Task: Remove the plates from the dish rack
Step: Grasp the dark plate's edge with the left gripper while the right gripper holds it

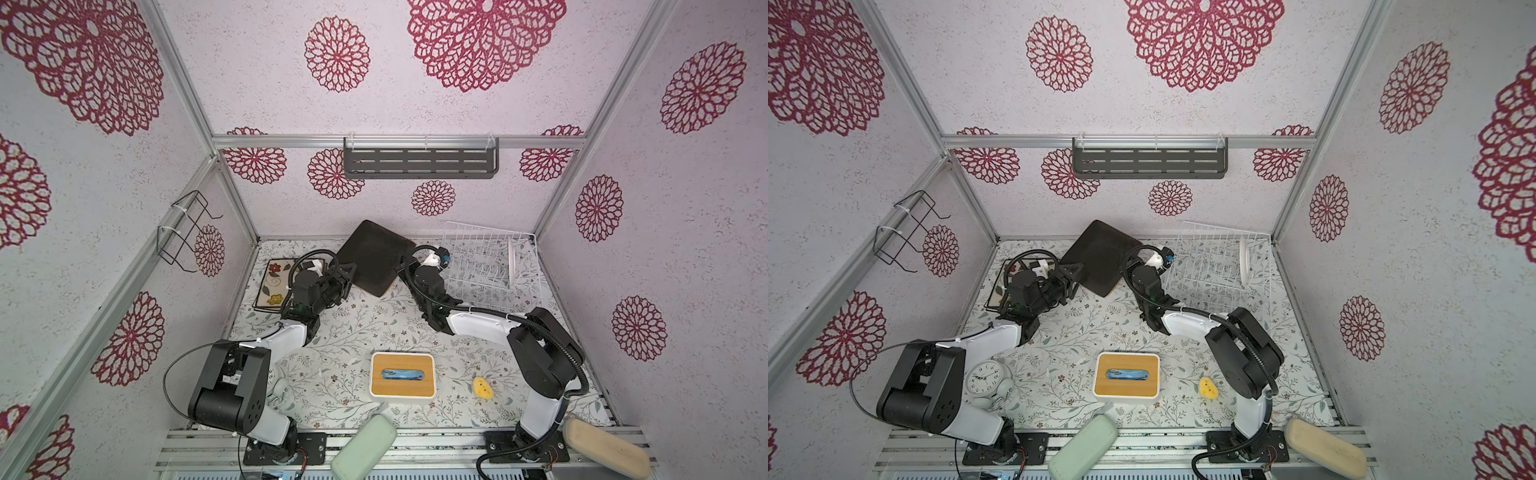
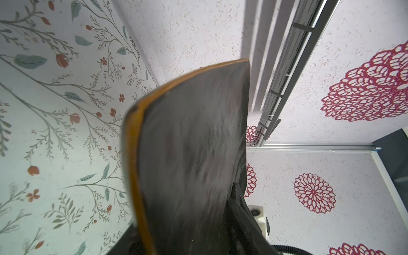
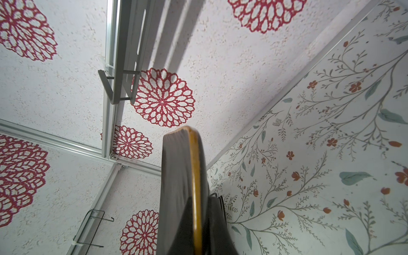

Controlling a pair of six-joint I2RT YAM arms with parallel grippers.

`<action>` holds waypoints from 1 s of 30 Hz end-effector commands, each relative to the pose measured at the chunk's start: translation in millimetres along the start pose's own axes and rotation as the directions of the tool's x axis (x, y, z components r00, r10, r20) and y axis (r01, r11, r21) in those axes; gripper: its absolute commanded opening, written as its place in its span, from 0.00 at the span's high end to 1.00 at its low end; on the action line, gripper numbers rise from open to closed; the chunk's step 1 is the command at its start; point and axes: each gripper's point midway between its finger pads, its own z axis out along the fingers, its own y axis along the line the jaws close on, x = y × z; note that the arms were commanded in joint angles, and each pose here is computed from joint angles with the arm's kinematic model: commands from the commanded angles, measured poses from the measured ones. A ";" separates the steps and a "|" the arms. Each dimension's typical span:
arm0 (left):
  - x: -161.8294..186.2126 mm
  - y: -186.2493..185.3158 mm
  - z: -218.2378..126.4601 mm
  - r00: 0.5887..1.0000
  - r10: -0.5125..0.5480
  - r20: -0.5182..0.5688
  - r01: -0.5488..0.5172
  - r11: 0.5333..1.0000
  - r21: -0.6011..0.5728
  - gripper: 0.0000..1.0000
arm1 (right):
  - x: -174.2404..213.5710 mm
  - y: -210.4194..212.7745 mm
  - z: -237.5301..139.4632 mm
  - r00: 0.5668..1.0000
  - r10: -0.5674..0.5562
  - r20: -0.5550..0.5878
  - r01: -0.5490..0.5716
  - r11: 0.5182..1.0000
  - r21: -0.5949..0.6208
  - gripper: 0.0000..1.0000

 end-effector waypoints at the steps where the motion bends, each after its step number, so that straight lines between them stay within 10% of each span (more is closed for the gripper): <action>1: -1.3 -25.1 0.7 1.000 0.020 0.013 -0.021 0.996 0.089 0.53 | -58.3 119.4 -24.2 0.969 0.240 0.066 -0.201 0.911 -0.359 1.00; 30: -6.4 -46.8 -7.4 0.999 0.033 0.038 -0.038 0.989 0.144 1.00 | -56.2 123.9 -21.2 0.977 0.209 -0.029 -0.204 0.901 -0.384 0.89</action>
